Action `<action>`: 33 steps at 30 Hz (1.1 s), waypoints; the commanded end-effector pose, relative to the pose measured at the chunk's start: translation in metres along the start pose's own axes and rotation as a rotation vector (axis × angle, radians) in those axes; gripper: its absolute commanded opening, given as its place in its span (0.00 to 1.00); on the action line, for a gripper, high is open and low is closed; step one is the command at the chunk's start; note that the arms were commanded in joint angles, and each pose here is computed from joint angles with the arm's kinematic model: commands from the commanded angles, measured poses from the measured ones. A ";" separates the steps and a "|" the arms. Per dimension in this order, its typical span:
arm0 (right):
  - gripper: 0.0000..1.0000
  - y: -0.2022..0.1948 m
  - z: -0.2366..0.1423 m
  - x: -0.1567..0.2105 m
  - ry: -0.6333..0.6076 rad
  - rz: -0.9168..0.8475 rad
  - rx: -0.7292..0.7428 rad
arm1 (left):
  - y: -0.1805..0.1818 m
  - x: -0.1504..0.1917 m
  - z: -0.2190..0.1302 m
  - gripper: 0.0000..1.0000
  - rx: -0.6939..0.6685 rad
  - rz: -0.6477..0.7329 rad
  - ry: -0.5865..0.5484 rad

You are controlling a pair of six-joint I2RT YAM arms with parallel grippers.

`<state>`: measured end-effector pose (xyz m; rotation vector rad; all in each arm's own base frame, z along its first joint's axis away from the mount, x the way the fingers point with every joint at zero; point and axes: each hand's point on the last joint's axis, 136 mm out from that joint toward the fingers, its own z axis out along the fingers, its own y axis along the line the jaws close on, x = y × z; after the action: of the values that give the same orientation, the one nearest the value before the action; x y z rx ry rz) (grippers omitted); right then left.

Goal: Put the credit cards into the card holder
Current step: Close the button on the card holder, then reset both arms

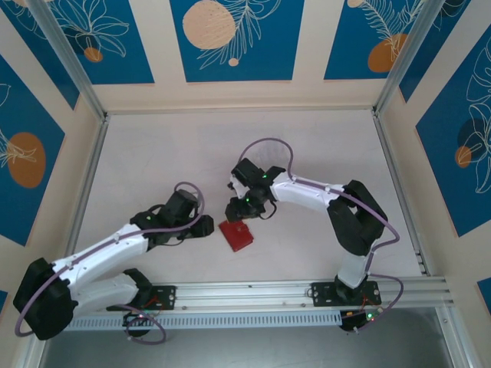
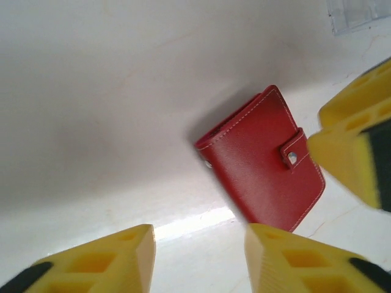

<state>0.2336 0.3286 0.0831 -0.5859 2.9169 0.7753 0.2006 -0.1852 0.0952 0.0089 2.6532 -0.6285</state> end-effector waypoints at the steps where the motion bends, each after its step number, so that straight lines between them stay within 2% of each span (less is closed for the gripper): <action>1: 0.69 0.015 -0.038 -0.025 -0.124 -0.033 -0.035 | 0.016 -0.006 -0.016 0.57 -0.056 0.008 -0.027; 2: 0.77 0.014 -0.047 -0.029 -0.157 -0.033 -0.024 | 0.017 -0.011 -0.022 0.63 -0.065 0.017 -0.047; 3: 0.97 0.011 -0.055 -0.033 -0.195 -0.030 -0.007 | 0.019 -0.017 -0.029 0.67 -0.075 0.028 -0.071; 4: 1.00 0.008 -0.065 -0.037 -0.234 -0.024 0.005 | 0.020 -0.022 -0.034 0.70 -0.087 0.039 -0.093; 6: 0.99 -0.002 -0.091 -0.046 -0.326 0.006 0.015 | 0.024 -0.036 -0.048 0.78 -0.118 0.056 -0.160; 10: 0.99 -0.034 -0.148 -0.059 -0.520 0.065 0.107 | 0.028 -0.059 -0.066 0.88 -0.163 0.079 -0.278; 13: 0.99 -0.065 -0.190 -0.059 -0.662 0.128 0.207 | 0.043 -0.076 -0.080 1.00 -0.271 0.086 -0.371; 18: 0.99 -0.136 -0.246 -0.038 -0.864 0.308 0.508 | 0.075 -0.099 -0.097 1.00 -0.490 0.084 -0.517; 22: 0.99 -0.168 -0.255 -0.025 -0.935 0.355 0.555 | 0.092 -0.111 -0.104 1.00 -0.615 0.114 -0.623; 26: 0.99 -0.196 -0.252 -0.021 -1.045 0.302 0.563 | 0.106 -0.121 -0.110 1.00 -0.740 0.158 -0.729; 30: 0.99 -0.212 -0.242 -0.018 -1.168 0.140 0.636 | 0.118 -0.125 -0.110 1.00 -0.857 0.233 -0.788; 33: 0.99 -0.220 -0.229 -0.016 -1.185 0.078 0.658 | 0.125 -0.129 -0.111 1.00 -0.941 0.256 -0.826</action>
<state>0.3182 0.0446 0.1401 0.1532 2.0987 0.0500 0.2795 -0.0294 0.1575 -0.0878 1.9839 0.4762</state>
